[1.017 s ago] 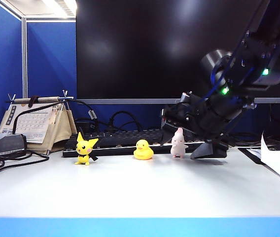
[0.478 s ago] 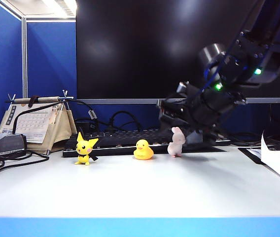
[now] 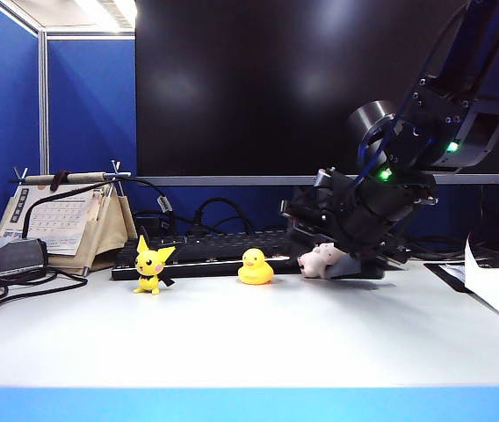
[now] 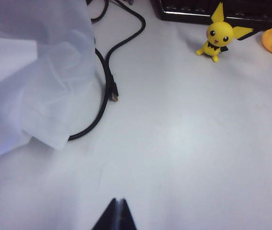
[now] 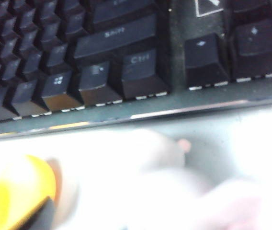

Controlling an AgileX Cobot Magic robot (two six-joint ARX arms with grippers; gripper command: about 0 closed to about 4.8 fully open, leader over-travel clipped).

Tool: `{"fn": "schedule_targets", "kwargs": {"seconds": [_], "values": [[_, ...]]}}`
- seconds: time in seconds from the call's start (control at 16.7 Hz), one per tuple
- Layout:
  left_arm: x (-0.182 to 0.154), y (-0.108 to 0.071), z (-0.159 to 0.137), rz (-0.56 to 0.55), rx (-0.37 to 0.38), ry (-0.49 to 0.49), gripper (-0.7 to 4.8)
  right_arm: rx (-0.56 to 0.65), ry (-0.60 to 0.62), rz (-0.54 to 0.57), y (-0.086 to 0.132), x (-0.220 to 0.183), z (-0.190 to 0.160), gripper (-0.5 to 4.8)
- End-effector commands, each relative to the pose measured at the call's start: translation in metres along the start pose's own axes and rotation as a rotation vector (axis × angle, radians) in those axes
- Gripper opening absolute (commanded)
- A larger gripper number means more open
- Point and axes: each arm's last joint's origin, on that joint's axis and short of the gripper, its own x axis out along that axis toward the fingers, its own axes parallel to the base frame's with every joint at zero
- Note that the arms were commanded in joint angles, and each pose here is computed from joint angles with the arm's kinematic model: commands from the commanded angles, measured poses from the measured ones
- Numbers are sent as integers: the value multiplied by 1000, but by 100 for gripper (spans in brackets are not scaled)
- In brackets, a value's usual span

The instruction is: Pick up the doll with a different color than the other dolls and place it near you.

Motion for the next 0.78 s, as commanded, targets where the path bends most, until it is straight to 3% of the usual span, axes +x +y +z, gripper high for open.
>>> {"fn": "schedule_targets", "kwargs": {"seconds": [0.06, 0.78], "values": [[0, 0, 0, 4, 5, 0, -5, -2, -14, 9, 1, 0, 2, 200], [0, 0, 0, 4, 6, 0, -5, -9, -68, 57, 10, -13, 20, 197]]}}
